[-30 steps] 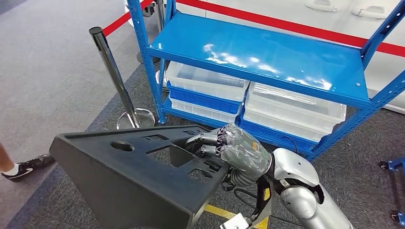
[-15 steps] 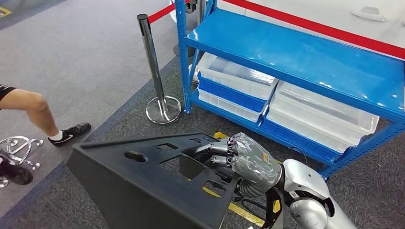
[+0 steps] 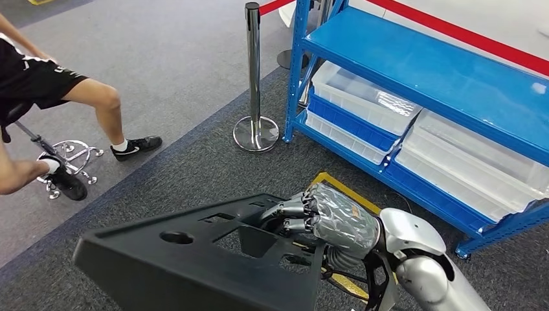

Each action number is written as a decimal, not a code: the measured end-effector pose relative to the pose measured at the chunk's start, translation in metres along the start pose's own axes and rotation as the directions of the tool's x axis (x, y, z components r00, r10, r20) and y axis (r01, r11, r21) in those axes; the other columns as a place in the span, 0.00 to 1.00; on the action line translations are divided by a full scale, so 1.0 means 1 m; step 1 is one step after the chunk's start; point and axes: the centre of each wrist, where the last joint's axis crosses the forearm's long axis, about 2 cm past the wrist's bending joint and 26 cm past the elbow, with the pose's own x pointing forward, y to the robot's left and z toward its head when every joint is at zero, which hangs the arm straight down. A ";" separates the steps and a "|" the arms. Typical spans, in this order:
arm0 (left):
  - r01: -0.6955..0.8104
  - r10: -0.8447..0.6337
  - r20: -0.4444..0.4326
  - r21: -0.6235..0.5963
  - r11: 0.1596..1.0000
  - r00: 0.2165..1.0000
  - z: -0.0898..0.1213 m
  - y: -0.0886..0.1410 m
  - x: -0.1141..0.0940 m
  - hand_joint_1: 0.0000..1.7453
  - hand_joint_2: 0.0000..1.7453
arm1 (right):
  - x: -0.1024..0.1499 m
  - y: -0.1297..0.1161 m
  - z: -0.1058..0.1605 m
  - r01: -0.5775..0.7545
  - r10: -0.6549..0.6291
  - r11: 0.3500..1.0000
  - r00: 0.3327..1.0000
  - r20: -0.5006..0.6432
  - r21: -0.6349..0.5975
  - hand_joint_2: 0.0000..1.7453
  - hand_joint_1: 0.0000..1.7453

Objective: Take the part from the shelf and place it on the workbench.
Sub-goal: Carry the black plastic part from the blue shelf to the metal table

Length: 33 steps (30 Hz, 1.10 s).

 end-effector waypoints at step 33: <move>-0.309 0.311 -0.018 0.060 0.949 0.950 0.035 0.194 -0.085 0.00 0.00 | -0.055 -0.032 -0.069 0.131 -0.151 0.983 0.976 0.158 0.130 1.00 1.00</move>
